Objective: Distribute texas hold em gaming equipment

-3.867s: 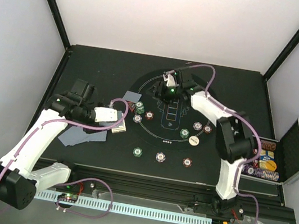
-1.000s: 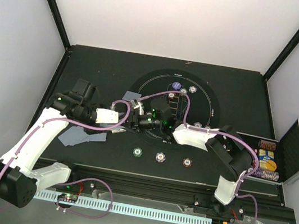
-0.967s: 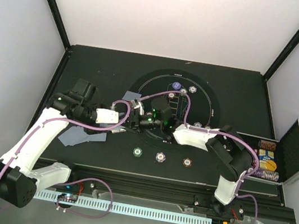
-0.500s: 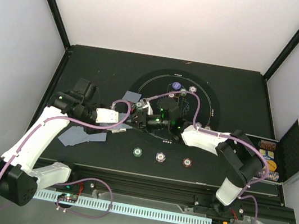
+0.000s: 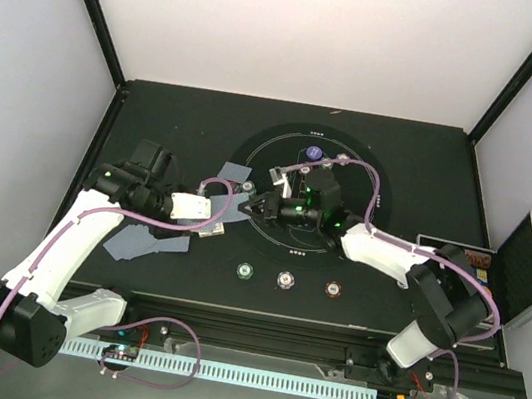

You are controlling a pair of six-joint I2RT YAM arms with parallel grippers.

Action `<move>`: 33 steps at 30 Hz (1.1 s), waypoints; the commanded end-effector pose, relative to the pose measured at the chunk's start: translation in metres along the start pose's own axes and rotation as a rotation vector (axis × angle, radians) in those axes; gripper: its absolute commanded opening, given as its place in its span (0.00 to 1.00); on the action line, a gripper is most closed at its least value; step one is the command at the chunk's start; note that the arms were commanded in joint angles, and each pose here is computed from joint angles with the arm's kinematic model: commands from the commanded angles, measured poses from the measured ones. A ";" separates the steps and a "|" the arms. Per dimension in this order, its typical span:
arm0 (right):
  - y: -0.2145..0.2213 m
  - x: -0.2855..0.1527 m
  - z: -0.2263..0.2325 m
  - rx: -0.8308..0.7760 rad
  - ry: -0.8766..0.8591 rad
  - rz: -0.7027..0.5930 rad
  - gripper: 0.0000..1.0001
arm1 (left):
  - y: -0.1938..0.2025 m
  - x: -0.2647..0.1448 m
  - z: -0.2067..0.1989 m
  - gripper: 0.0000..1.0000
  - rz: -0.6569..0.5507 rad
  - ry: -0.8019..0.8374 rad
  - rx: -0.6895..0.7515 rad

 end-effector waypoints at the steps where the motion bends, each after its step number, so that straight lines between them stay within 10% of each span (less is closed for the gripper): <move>1: -0.010 -0.025 0.002 -0.007 -0.014 -0.036 0.01 | -0.009 -0.010 0.010 0.01 -0.037 -0.051 0.024; 22: -0.272 -0.135 -0.105 0.133 0.282 -0.444 0.01 | -0.006 -0.012 0.006 0.02 -0.015 -0.040 0.004; 33: -0.319 -0.128 -0.161 0.190 0.425 -0.497 0.06 | -0.006 -0.016 0.003 0.02 -0.004 -0.041 0.009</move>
Point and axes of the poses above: each gripper's point midway between its finger pads, its own x axis out along the fingers, its own z axis along the line the jaws close on, y = z × x, the point moved 6 cm from there along -x, back along the fingers, and after that the axes turned 13 degrees about x, right-handed, at the moved point
